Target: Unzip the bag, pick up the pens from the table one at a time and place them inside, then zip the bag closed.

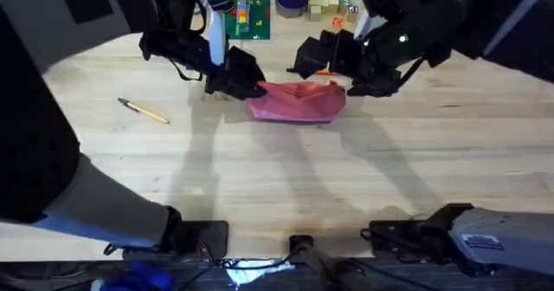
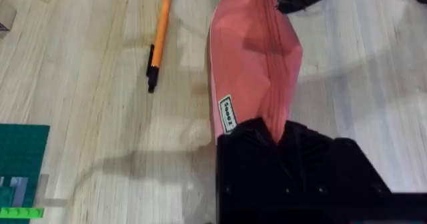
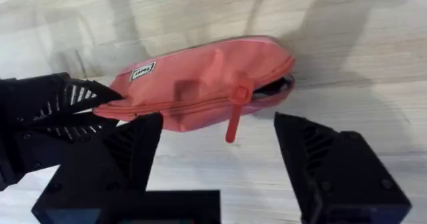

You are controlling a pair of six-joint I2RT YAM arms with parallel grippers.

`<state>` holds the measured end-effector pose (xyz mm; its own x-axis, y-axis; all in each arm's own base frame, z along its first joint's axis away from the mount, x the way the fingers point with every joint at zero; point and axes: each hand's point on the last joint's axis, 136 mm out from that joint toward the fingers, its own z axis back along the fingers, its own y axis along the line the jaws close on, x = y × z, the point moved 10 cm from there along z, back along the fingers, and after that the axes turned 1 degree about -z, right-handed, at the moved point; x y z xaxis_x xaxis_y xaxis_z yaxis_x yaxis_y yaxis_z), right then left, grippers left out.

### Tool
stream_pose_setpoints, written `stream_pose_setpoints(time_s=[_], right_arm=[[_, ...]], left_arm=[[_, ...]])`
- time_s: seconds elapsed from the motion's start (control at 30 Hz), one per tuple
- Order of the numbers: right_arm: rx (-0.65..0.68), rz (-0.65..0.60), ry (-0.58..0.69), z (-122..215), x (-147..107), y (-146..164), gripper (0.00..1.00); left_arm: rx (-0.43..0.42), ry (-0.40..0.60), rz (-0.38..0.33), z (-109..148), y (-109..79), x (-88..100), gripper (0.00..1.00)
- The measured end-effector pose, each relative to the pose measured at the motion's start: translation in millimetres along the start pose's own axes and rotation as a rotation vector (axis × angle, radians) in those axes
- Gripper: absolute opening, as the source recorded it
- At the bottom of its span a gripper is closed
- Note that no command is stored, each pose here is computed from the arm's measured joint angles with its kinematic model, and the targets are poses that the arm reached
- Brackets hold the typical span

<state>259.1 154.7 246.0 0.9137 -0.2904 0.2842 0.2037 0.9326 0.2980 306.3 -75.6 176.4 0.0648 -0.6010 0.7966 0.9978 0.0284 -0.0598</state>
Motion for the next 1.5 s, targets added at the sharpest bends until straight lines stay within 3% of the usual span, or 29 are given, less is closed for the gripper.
stream_pose_setpoints(time_s=[0.73,1.5], right_arm=[[0.020,-0.003,-0.003,0.0,1.0,2.3,0.996],[0.000,-0.034,0.036,-15.1,1.0,3.6,0.887]], left_arm=[[0.002,0.057,-0.022,-2.4,-1.8,-7.8,0.042],[0.001,0.057,-0.022,-2.5,-1.8,-7.8,0.041]])
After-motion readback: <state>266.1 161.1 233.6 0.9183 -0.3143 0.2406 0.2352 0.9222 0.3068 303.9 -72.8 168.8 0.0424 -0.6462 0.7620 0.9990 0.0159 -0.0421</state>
